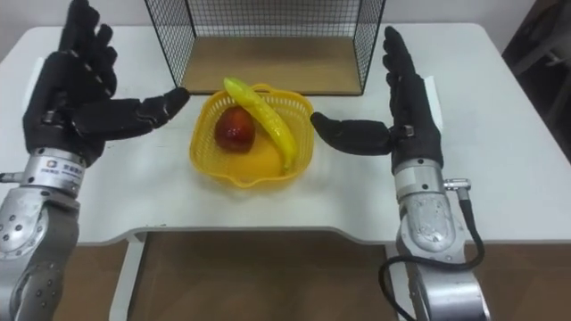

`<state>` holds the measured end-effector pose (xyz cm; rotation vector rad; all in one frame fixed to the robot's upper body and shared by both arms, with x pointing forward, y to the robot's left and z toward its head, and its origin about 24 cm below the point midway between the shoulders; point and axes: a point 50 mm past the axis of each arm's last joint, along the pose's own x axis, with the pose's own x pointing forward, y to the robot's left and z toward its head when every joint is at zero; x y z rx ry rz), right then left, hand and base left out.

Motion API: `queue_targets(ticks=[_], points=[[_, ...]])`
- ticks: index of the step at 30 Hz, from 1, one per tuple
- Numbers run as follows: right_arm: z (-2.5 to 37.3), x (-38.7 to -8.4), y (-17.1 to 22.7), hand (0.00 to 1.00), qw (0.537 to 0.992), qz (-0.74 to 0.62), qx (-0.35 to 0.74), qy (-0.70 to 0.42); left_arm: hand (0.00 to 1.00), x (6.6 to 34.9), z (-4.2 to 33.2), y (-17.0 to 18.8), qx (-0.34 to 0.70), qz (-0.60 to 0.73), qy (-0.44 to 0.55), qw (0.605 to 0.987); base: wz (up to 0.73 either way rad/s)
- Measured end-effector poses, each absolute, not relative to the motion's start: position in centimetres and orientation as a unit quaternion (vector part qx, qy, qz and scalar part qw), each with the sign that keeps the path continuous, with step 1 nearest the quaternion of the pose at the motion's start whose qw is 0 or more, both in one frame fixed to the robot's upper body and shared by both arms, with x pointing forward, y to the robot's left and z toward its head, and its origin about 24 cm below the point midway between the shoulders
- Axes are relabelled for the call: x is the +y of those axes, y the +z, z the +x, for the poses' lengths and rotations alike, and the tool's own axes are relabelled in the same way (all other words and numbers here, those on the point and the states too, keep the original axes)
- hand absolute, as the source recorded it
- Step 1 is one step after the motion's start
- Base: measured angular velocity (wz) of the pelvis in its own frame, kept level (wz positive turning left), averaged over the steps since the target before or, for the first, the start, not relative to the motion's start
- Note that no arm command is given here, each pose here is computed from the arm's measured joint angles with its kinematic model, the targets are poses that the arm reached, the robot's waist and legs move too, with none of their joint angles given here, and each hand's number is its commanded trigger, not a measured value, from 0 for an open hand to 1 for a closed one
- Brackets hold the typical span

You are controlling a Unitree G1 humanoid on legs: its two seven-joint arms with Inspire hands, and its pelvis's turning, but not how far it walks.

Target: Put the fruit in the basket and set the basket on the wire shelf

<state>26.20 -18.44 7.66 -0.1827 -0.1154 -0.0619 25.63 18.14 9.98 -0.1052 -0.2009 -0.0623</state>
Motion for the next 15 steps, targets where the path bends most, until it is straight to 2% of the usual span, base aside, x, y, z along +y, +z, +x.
queue_targets(ticks=[10,15], points=[[27.0,-18.0,8.1,0.0,0.995,-0.079,-0.063,-0.013,0.0,17.7,25.8,9.0,-0.072,-0.051,-0.075,0.993,0.0],[27.1,-17.6,7.5,0.0,0.999,-0.006,-0.046,-0.008,0.0,17.3,25.9,7.7,-0.05,-0.123,-0.082,0.988,0.0]])
